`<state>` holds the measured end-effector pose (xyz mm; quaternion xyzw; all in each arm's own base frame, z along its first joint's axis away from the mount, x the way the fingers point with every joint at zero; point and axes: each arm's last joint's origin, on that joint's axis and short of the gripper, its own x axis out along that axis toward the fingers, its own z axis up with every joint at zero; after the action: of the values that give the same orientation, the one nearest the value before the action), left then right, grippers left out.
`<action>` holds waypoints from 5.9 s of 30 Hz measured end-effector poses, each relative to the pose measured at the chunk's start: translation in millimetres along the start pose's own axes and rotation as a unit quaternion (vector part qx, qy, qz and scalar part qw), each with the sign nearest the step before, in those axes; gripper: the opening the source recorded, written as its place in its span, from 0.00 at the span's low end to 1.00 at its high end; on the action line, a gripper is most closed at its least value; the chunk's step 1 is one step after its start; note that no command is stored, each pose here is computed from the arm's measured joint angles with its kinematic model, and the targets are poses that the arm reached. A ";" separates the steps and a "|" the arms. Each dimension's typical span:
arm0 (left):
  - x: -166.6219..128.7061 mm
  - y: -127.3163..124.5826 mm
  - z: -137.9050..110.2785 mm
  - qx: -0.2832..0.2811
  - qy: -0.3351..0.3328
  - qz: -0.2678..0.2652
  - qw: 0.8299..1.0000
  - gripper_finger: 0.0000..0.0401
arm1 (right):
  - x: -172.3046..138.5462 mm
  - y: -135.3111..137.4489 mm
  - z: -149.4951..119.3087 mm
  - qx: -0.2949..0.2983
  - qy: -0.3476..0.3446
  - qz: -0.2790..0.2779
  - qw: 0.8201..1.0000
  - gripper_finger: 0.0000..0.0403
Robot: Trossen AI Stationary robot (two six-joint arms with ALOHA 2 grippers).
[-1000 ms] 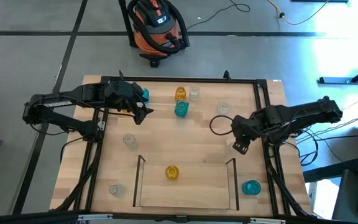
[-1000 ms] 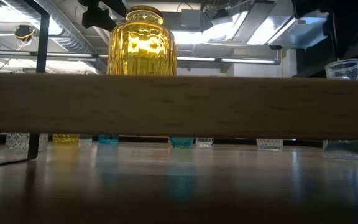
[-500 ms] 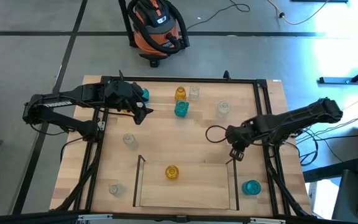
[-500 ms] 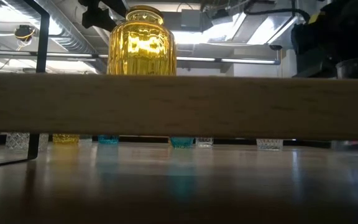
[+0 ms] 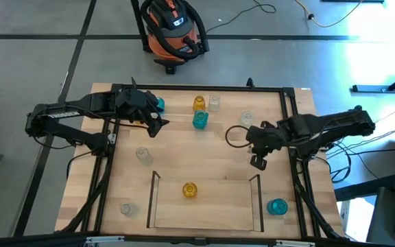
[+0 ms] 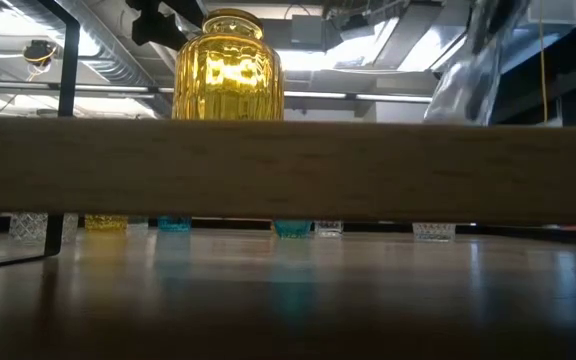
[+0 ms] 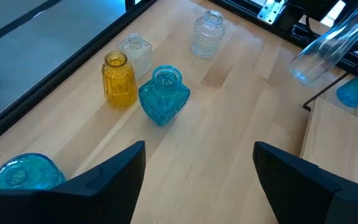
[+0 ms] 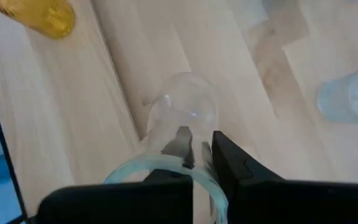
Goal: Sort vases onto shelf
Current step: Put the transparent vase on the shelf, then put the blue vase on the shelf
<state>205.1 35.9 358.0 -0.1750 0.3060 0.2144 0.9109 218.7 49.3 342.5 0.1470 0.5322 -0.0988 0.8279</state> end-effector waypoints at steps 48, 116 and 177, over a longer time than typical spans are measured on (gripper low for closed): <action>0.1 0.0 0.1 0.000 -0.001 0.000 1.000 0.72 | 87.1 125.0 12.5 -0.015 0.217 -0.006 0.976 0.15; 2.0 -2.5 8.3 -0.070 -0.047 0.006 0.996 0.72 | -9.2 132.1 -160.7 0.058 0.052 -0.006 0.997 0.44; 1.3 -3.0 9.5 -0.073 -0.053 0.003 0.996 0.72 | 22.9 115.8 -157.4 0.017 0.196 0.011 0.980 0.16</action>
<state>212.1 38.0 364.8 -0.2283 0.2416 0.2474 0.9101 131.2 212.5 276.2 0.1835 0.6809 -0.0684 0.7057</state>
